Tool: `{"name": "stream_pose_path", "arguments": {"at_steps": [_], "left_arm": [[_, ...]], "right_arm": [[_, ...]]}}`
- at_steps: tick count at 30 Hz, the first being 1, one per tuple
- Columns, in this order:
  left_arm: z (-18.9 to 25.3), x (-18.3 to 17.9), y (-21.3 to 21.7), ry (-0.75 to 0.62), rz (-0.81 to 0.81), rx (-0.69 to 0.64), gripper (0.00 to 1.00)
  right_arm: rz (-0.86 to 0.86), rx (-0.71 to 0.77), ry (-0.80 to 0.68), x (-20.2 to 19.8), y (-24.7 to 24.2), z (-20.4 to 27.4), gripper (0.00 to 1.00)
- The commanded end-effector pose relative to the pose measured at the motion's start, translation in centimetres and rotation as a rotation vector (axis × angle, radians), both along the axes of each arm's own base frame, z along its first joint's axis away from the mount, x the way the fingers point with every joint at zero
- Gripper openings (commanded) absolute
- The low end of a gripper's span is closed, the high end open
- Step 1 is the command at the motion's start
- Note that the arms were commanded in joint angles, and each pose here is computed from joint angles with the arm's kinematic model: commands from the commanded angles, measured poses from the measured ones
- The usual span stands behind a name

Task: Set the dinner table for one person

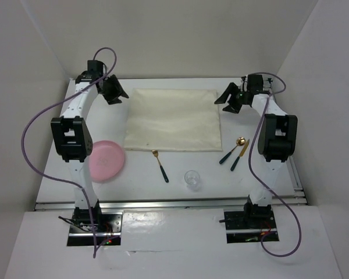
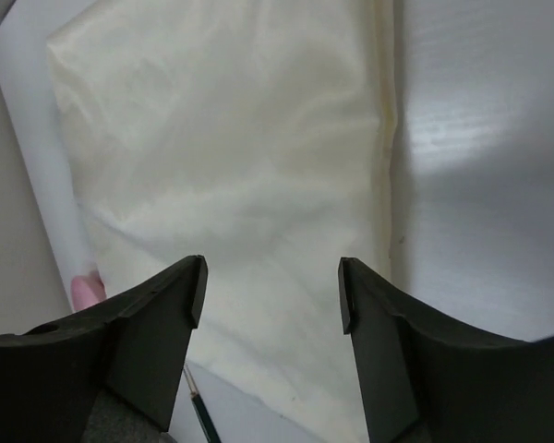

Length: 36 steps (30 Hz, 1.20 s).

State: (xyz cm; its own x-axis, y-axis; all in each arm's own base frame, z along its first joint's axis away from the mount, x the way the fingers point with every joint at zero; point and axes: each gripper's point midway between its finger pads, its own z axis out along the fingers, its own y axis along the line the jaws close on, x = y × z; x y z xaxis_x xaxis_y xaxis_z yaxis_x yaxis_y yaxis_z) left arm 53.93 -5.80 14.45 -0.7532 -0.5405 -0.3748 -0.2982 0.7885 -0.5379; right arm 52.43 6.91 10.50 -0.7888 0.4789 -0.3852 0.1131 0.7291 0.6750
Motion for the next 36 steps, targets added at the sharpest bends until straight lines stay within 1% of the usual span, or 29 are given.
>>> {"name": "stream_pose_path", "arguments": {"at_steps": [1,2,3,4,5,6,7,9,10,12,14,15,17,19,20,21,22,23,24,25,27,28,29,31,32,33,36], "left_arm": [[4.8,-3.5,1.0,-0.074,-0.019,0.141,0.54],[4.3,-4.7,0.6,-0.048,-0.038,0.147,0.52],[3.7,-5.7,0.4,-0.03,-0.049,0.163,0.52],[1.4,-7.4,0.5,0.031,-0.048,0.171,0.54],[1.6,-8.4,-0.2,0.023,-0.074,0.178,0.6],[0.8,-9.3,-0.6,0.043,-0.092,0.202,0.65],[-1.4,-10.6,-0.3,0.103,-0.092,0.212,0.67],[-2.7,-11.7,-0.3,0.129,-0.115,0.241,0.68],[-4.2,-12.9,-0.3,0.174,-0.12,0.24,0.68],[-5.0,-13.3,-0.6,0.172,-0.137,0.246,0.68],[-6.7,-14.5,-0.7,0.205,-0.155,0.26,0.68],[-6.7,-14.6,-0.7,0.201,-0.155,0.26,0.68],[-6.9,-14.6,-0.7,0.196,-0.154,0.26,0.68],[-7.5,-14.6,-0.7,0.211,-0.156,0.26,0.68],[-7.2,-13.8,-0.7,0.204,-0.155,0.26,0.67],[-6.6,-13.5,-1.0,0.194,-0.16,0.249,0.65],[-6.6,-13.1,-1.2,0.189,-0.164,0.24,0.65],[-5.5,-12.3,-1.7,0.157,-0.161,0.236,0.65],[-5.3,-11.8,-1.9,0.15,-0.165,0.228,0.64],[-5.1,-11.1,-1.9,0.137,-0.154,0.222,0.63],[-4.2,-9.1,-2.3,0.097,-0.142,0.206,0.61],[-5.6,-8.8,-2.6,0.14,-0.141,0.192,0.6],[-5.8,-8.4,-3.1,0.151,-0.138,0.185,0.58],[-6.1,-7.1,-3.2,0.139,-0.113,0.182,0.58],[-7.6,-7.3,-3.3,0.172,-0.121,0.176,0.58],[-7.9,-7.0,-3.4,0.179,-0.109,0.168,0.58],[-10.1,-7.5,-3.6,0.25,-0.097,0.148,0.58]], "right_arm": [[-0.025,-0.123,-0.118,-2.1,-0.9,3.9,0.69],[-0.044,-0.143,-0.104,-2.9,-1.3,3.5,0.63],[-0.057,-0.158,-0.088,-3.8,-1.5,3.1,0.61],[-0.08,-0.172,-0.054,-5.8,-1.5,2.3,0.61],[-0.094,-0.17,-0.035,-6.7,-1.5,2.0,0.6],[-0.102,-0.178,-0.045,-7.5,-1.6,2.5,0.59],[-0.095,-0.185,0.005,-9.1,-1.3,0.9,0.62],[-0.103,-0.199,0.043,-10.2,-1.5,-0.2,0.65],[-0.09,-0.199,0.069,-11.2,-1.1,-0.8,0.66],[-0.091,-0.228,0.083,-12.0,-1.2,-1.6,0.66],[-0.087,-0.228,0.118,-13.0,-1.1,-2.8,0.66],[-0.087,-0.228,0.119,-13.0,-1.1,-2.8,0.66],[-0.078,-0.219,0.132,-13.5,-0.9,-3.2,0.66],[-0.032,-0.209,0.15,-13.8,0.2,-4.0,0.66],[-0.032,-0.208,0.15,-13.2,0.3,-4.1,0.64],[-0.007,-0.218,0.145,-13.2,1.3,-4.2,0.64],[0.006,-0.219,0.129,-12.8,1.9,-3.7,0.6],[0.017,-0.214,0.117,-12.3,2.7,-3.2,0.58],[0.046,-0.225,0.098,-12.0,4.1,-3.0,0.56],[0.049,-0.227,0.091,-11.6,4.8,-2.8,0.52],[0.075,-0.22,0.077,-10.0,6.6,-2.6,0.49],[0.099,-0.216,0.077,-9.8,8.2,-2.7,0.49],[0.115,-0.216,0.075,-9.4,9.0,-3.0,0.49],[0.146,-0.212,0.083,-7.9,10.6,-3.9,0.47],[0.149,-0.199,0.102,-7.6,10.9,-4.3,0.47],[0.15,-0.201,0.117,-6.6,11.1,-5.2,0.47],[0.158,-0.198,0.145,-5.2,11.6,-6.9,0.47]]}}
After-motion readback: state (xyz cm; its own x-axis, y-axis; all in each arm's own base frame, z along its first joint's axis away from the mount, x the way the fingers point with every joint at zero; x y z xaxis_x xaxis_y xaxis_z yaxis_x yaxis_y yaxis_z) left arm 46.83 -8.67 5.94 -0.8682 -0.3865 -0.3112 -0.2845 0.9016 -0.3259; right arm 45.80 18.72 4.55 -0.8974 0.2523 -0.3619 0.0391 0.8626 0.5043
